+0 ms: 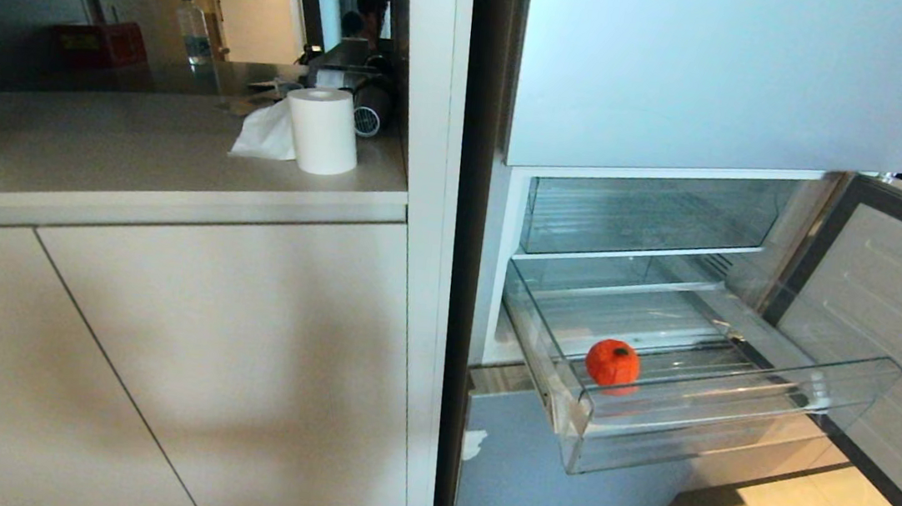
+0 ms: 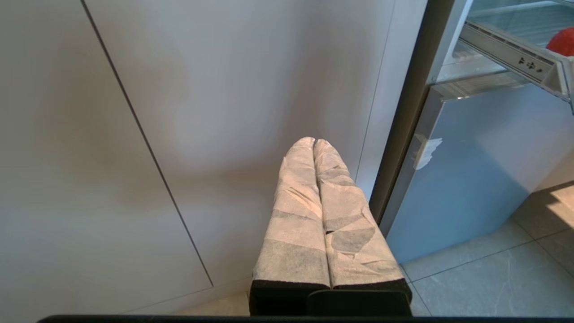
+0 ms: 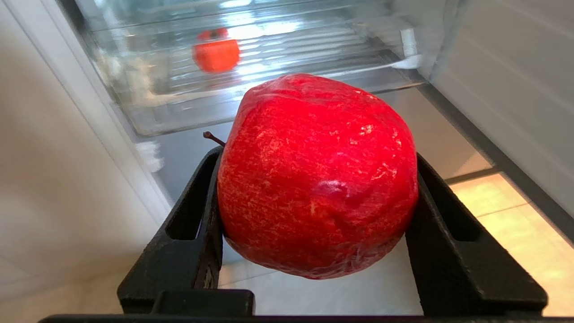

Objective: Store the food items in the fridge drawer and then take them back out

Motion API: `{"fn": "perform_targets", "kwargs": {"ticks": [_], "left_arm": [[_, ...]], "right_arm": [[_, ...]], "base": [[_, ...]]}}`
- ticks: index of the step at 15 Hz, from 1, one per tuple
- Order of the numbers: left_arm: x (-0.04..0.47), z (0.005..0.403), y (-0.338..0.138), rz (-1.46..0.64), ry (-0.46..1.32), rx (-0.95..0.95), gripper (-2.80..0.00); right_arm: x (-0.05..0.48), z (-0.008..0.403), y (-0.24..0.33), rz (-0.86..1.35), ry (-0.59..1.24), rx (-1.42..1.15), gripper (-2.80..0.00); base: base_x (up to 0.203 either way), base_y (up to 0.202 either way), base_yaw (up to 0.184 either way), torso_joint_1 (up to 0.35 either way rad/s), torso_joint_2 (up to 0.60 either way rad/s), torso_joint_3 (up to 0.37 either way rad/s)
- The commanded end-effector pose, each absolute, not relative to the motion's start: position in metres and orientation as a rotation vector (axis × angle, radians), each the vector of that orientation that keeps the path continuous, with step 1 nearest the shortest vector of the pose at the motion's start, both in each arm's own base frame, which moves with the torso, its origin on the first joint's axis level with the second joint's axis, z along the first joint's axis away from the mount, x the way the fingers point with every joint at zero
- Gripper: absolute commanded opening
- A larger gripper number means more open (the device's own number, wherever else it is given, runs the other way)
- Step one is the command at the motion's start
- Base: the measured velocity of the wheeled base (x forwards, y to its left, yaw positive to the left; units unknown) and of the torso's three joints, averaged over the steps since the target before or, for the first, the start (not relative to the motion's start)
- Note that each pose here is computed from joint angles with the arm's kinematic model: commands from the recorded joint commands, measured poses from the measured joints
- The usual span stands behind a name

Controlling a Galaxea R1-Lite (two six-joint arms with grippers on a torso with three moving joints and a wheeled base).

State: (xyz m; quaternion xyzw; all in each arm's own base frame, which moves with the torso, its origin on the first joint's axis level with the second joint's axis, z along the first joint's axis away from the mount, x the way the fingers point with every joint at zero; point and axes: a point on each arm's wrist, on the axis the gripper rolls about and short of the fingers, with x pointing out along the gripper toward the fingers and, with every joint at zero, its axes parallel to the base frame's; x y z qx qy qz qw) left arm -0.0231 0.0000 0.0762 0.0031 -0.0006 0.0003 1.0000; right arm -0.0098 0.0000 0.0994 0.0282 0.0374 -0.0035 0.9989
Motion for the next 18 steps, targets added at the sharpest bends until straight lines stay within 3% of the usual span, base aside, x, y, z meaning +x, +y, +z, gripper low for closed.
{"fn": "perform_targets", "kwargs": {"ticks": [1, 8, 13, 18], "left_arm": [[-0.023, 0.076, 0.0, 0.002, -0.001, 0.006, -2.8], [-0.023, 0.076, 0.0, 0.0, 0.0, 0.006, -2.8], [-0.023, 0.076, 0.0, 0.002, 0.0, 0.006, -2.8], [-0.023, 0.076, 0.0, 0.002, 0.0, 0.006, -2.8]], "right_arm": [[0.024, 0.129, 0.001, 0.029, 0.253, 0.088, -2.8], [0.175, 0.204, 0.01, 0.184, 0.477, 0.165, -2.8], [0.288, 0.185, 0.037, 0.259, 0.607, 0.159, -2.8], [0.369, 0.158, 0.052, 0.194, 0.541, 0.126, -2.8]], "base": [[0.0, 0.0, 0.0, 0.0, 0.0, 0.0], [0.0, 0.0, 0.0, 0.0, 0.0, 0.0], [0.0, 0.0, 0.0, 0.0, 0.0, 0.0], [0.0, 0.0, 0.0, 0.0, 0.0, 0.0]]}}
